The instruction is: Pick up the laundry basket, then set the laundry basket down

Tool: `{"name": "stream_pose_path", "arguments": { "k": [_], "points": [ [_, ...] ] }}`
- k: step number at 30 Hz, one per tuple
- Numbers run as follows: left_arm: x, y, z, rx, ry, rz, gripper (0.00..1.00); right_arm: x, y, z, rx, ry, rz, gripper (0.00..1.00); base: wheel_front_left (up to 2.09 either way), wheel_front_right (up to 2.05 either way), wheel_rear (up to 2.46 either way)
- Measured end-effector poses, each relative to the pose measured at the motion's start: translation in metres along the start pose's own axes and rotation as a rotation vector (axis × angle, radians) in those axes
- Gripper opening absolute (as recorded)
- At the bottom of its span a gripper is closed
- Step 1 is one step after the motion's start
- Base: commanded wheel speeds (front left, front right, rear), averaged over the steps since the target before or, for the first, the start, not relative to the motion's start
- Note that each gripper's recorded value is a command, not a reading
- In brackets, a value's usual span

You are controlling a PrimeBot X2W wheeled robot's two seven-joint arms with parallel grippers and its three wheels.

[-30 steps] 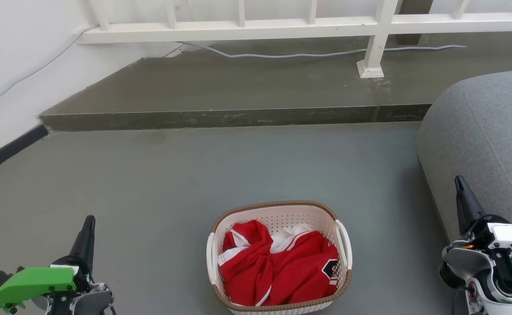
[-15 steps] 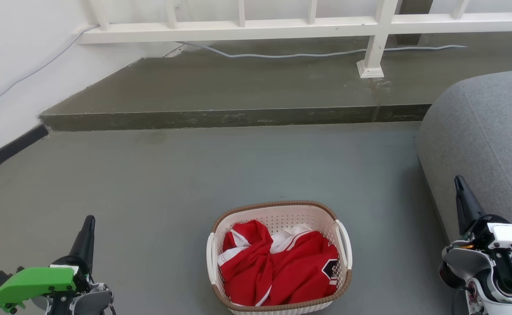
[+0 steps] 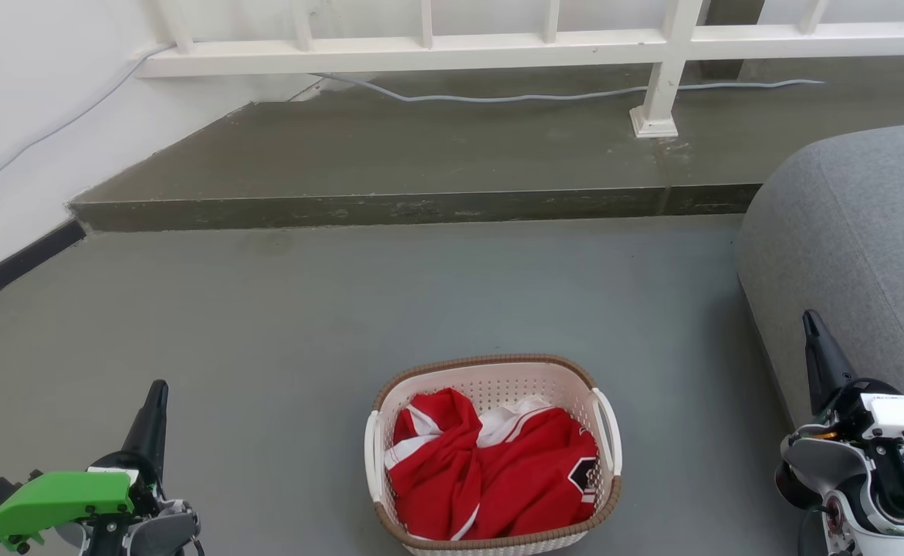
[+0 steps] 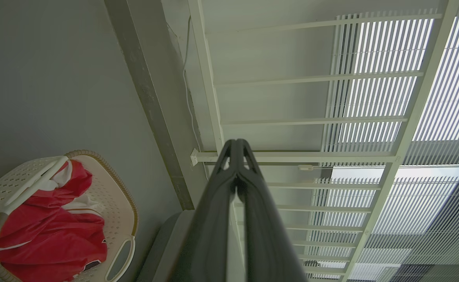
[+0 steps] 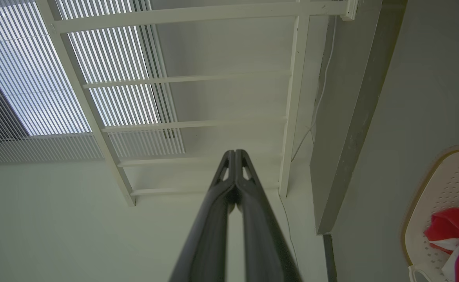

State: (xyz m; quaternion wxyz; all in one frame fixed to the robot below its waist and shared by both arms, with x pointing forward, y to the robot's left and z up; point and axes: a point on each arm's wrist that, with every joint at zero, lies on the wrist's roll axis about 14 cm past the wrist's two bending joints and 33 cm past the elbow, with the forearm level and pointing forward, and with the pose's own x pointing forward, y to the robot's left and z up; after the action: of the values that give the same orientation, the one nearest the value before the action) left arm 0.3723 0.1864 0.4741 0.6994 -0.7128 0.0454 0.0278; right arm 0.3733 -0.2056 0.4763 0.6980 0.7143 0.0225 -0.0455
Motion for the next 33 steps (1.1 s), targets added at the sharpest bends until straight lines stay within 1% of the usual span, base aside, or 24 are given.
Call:
{"name": "stream_pose_path", "arguments": {
  "k": [33],
  "points": [
    [0.0,-0.0002,0.001,-0.002,-0.002,-0.001,0.0,0.0,0.0001,0.0,0.001,0.0,0.001,0.0,0.0,0.0,0.0]
  ]
}}
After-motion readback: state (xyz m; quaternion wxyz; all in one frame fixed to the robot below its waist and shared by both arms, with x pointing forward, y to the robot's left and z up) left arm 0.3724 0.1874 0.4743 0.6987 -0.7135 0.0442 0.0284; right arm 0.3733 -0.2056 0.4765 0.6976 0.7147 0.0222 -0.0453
